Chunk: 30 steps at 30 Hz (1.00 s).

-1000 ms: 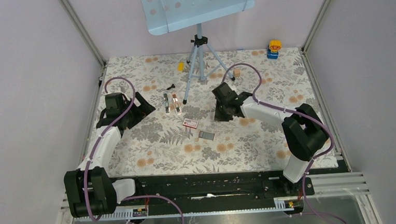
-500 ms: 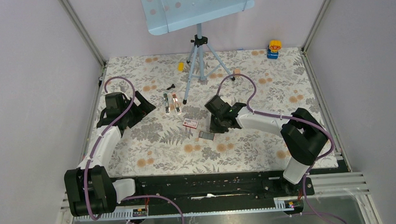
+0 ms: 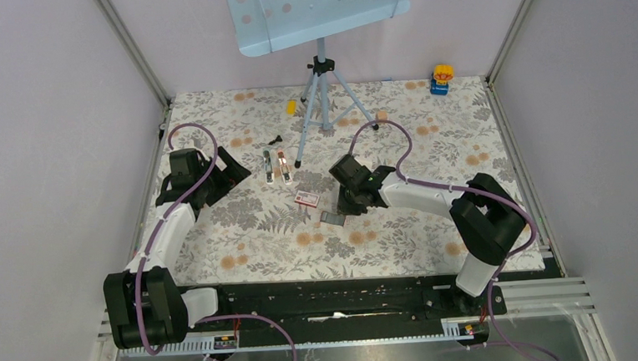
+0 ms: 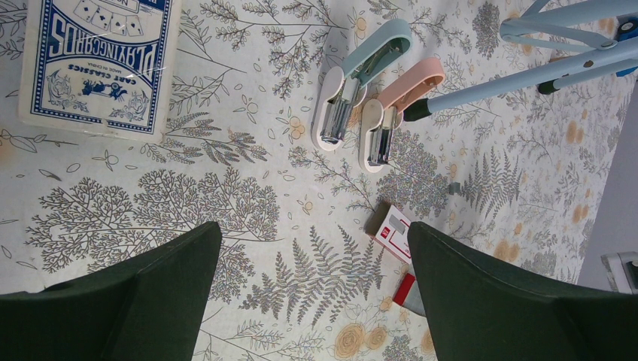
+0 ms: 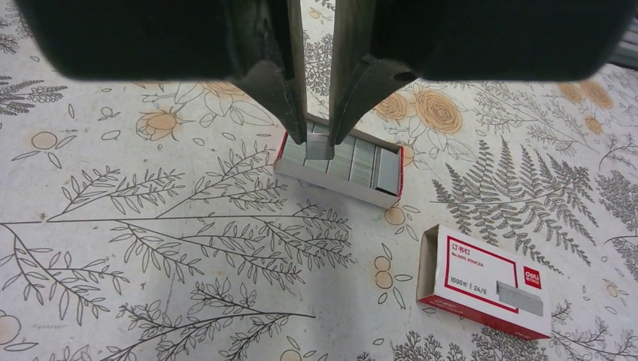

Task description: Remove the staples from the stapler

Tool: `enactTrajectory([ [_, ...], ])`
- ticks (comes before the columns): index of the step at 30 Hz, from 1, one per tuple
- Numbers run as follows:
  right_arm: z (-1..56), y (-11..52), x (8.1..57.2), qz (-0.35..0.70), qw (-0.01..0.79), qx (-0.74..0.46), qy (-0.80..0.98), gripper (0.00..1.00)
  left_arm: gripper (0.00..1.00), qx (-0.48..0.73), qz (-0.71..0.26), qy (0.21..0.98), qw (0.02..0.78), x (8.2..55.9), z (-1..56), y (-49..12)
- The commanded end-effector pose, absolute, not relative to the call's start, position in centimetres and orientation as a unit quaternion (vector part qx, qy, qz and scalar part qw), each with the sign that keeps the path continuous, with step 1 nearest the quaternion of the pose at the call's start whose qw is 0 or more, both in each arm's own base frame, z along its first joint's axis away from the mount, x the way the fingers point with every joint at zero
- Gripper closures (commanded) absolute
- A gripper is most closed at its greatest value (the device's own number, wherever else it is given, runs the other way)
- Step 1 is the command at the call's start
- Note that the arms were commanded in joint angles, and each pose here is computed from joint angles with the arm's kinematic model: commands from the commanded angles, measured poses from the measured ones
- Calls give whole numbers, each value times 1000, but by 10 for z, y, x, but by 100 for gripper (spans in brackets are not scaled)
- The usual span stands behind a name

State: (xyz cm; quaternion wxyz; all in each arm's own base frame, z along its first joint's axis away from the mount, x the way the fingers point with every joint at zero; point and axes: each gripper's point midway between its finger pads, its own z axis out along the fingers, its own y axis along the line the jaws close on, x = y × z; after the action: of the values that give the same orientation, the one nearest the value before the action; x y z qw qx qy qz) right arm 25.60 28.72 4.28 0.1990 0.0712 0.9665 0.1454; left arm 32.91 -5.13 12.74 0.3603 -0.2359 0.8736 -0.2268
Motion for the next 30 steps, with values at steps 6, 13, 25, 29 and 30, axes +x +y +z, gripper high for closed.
enactTrajectory([
  [6,36,297,260,148,203,76,965,78,1,-227,-232,865,382,337,137,-50],
  [13,31,297,258,144,197,75,967,77,1,-227,-233,865,381,337,137,-50],
  [25,28,298,256,142,191,70,969,70,1,-226,-232,865,382,337,137,-50],
  [29,33,299,257,145,195,70,968,69,1,-226,-232,866,381,337,137,-50],
  [30,35,299,257,147,197,70,967,68,1,-225,-232,866,382,337,137,-50],
])
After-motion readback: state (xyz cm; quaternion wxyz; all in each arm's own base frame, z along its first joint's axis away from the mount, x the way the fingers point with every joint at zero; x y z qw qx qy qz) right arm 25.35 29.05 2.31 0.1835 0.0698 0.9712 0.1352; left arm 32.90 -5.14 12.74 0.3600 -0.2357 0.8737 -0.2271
